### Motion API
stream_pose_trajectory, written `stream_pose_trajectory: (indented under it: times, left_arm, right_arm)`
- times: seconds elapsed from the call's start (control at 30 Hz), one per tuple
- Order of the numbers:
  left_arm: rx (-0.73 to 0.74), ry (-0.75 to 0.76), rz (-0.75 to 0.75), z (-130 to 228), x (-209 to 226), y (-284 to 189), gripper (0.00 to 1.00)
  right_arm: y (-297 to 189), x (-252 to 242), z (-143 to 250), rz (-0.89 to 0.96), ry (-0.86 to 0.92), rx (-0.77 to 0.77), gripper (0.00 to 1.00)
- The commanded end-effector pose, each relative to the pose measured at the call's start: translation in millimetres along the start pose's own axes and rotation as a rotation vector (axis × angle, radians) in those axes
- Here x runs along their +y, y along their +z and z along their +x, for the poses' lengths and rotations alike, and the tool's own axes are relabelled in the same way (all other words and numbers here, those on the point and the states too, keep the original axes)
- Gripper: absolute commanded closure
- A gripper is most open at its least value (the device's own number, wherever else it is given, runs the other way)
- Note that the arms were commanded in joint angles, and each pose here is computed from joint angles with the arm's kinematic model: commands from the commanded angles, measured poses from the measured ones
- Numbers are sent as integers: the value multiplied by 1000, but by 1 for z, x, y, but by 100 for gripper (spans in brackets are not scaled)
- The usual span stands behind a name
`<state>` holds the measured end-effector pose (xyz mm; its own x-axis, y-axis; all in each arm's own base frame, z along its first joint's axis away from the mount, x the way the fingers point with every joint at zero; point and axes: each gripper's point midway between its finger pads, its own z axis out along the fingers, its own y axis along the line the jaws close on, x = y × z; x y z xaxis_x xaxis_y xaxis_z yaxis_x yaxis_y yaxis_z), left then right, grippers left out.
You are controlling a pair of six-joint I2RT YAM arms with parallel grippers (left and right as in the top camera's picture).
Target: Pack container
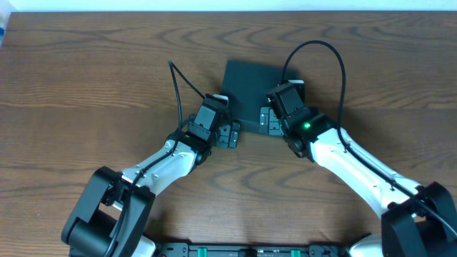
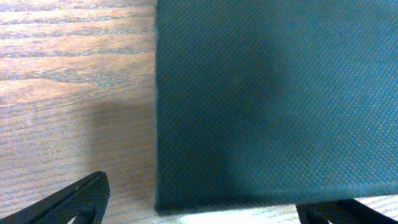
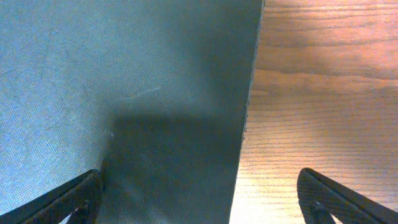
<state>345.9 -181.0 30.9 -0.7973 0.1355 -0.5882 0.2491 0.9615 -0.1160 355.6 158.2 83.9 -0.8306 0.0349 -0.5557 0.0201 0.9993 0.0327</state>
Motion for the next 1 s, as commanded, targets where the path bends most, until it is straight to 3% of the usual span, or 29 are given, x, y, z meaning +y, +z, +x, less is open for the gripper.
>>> stream_pose_trajectory:
  times: [0.0, 0.2, 0.37, 0.57, 0.73, 0.97]
  left_arm:
    - [-14, -7, -25, -2, 4, 3, 4]
    - [-28, -19, 67, -15, -14, -20, 4]
    - [-97, -17, 134, -44, -26, -77, 4]
    - [-280, -50, 31, -83, -2, -132, 4]
    - [-355, -73, -8, -106, 23, -133, 4]
    - [-328, -150, -63, -122, 64, -101, 4]
  right_arm:
    - [4, -4, 4, 15, 5, 19, 1]
    - [0, -5, 0, 22, -11, 0, 1]
    - [-32, -5, -18, -20, 6, -69, 1]
    - [-86, -9, -41, -93, 46, -188, 1]
    - [-89, -37, -54, -38, 106, -223, 1]
    - [-43, -95, -65, 50, 237, -168, 1]
